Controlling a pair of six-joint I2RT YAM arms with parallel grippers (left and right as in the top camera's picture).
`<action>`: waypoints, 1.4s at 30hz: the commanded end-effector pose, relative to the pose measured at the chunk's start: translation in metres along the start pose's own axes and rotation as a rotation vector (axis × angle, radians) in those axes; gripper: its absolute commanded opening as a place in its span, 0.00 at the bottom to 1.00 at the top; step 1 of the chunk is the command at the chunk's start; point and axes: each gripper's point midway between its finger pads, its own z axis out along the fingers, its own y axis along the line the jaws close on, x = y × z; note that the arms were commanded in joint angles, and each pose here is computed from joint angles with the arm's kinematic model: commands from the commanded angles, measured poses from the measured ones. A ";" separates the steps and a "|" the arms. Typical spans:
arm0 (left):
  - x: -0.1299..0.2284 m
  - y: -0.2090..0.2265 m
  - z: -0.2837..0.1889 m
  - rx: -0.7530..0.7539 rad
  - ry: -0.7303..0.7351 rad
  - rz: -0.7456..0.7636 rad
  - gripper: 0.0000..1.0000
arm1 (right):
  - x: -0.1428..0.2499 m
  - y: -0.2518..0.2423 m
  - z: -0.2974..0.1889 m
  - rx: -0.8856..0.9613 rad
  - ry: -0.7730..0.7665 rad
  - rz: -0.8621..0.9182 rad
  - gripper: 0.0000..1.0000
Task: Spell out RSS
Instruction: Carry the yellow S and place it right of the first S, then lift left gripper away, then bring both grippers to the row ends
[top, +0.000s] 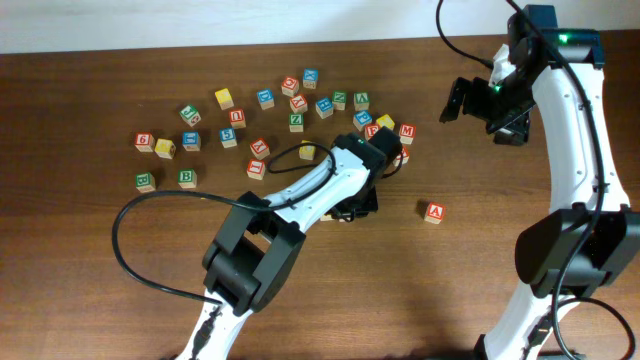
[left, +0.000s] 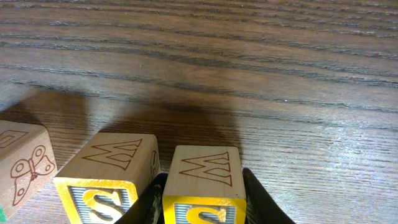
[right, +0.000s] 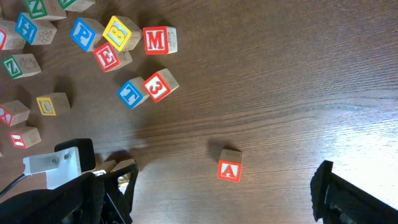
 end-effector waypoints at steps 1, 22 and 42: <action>0.000 0.013 0.011 -0.055 -0.009 -0.015 0.25 | 0.000 0.004 -0.005 -0.012 -0.012 -0.015 0.98; 0.006 -0.013 0.010 0.080 0.037 0.148 0.52 | 0.000 0.004 -0.005 -0.012 -0.012 -0.015 0.98; -0.108 0.075 -0.218 0.226 -0.263 -0.045 0.52 | 0.000 0.004 -0.005 -0.012 -0.011 -0.015 0.98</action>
